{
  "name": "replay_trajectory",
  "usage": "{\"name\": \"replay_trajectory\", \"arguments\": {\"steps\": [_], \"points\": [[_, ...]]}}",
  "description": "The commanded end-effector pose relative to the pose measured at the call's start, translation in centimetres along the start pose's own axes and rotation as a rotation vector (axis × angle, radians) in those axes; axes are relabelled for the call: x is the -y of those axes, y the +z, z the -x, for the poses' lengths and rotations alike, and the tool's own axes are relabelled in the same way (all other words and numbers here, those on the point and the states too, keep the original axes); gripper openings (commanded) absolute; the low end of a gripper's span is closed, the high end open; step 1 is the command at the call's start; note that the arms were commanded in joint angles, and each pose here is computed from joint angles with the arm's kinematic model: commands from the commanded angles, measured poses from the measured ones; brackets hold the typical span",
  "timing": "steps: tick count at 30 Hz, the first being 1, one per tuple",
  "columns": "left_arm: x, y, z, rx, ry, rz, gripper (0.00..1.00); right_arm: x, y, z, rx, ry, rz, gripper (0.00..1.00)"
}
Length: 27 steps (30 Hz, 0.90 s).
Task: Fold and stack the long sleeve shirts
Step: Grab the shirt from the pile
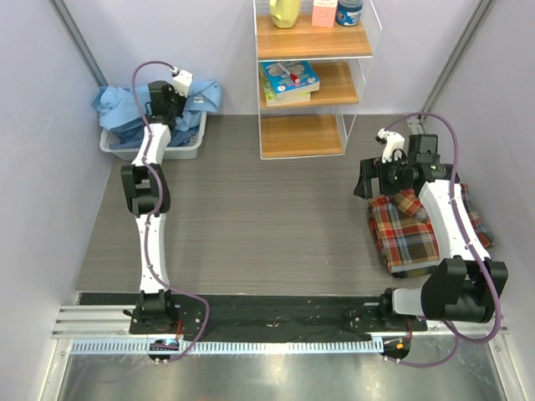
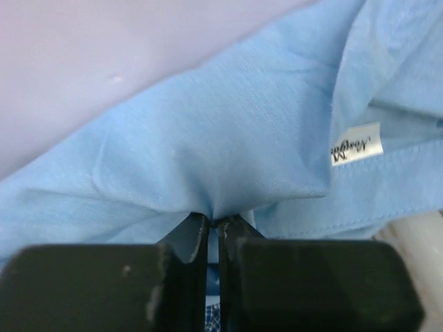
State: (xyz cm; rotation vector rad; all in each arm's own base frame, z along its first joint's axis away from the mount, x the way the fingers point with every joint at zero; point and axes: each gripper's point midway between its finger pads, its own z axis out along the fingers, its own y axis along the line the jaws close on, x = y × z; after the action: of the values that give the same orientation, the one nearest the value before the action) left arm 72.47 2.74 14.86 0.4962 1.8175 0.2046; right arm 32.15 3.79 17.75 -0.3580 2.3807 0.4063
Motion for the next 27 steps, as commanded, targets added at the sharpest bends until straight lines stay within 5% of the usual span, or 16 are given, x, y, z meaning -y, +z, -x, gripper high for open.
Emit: {"name": "replay_trajectory", "arguments": {"steps": [1,9,18,23,27], "points": [[-7.5,-6.0,13.3,0.303,-0.048,0.163,0.0,-0.5,-0.6,2.6,0.06,-0.031,0.029,1.0],[-13.2,-22.5,25.9,0.505,-0.198,0.156,0.0,-2.2,-1.1,4.7,0.122,-0.044,0.109,1.0],[-9.2,-41.2,36.0,0.699,-0.304,0.003,0.0,-4.3,-3.0,8.1,0.215,-0.098,0.167,1.0],[-2.3,-44.6,35.1,0.649,-0.376,-0.229,0.0,-5.0,-3.7,8.6,0.218,-0.124,0.197,1.0],[7.1,-43.2,28.7,0.379,-0.365,-0.466,0.06,-5.8,-3.6,8.4,0.197,-0.092,0.253,1.0]]}}
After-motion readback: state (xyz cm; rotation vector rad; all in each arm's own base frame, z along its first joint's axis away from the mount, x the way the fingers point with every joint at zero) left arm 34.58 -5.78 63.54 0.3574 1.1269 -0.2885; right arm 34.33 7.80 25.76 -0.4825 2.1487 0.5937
